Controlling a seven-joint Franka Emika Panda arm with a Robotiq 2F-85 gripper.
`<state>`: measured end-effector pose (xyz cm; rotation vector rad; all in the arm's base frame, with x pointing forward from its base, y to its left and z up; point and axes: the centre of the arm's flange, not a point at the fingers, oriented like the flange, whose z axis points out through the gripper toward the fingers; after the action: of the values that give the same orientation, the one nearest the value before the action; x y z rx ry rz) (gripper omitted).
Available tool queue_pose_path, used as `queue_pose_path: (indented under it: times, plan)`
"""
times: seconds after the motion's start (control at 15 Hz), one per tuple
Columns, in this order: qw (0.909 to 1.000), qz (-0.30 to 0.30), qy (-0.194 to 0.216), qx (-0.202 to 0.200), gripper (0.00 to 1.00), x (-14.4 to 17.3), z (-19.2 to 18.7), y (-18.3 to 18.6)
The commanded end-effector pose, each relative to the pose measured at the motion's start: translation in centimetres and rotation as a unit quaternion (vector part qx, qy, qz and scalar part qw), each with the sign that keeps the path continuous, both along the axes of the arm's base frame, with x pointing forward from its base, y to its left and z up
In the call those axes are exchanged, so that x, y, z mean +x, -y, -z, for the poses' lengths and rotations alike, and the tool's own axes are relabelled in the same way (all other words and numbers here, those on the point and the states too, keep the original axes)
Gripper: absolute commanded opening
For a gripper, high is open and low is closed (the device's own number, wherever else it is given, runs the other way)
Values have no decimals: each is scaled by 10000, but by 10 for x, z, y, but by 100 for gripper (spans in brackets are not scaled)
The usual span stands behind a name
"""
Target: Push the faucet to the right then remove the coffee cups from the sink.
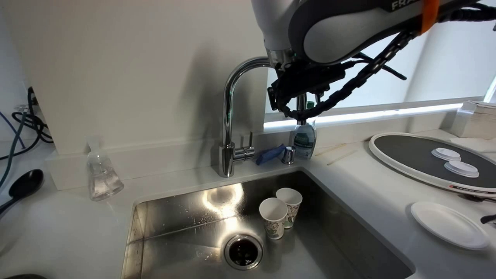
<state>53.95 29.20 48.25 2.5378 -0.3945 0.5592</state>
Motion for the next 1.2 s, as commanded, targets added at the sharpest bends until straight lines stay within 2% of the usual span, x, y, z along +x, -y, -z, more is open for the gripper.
queue_pose_path:
  times: [0.0,0.27,0.67,0.87,1.13]
  plan:
    - [9999,-23,89,90,100,6,-5,-2]
    - [9994,66,-116,324,100,-19,-19,-1]
    - [9948,342,-658,695,100,-56,-33,-5]
    - [9891,220,-843,1189,100,-75,-36,-18]
    - [9785,-168,-937,1828,100,-110,-23,-62]
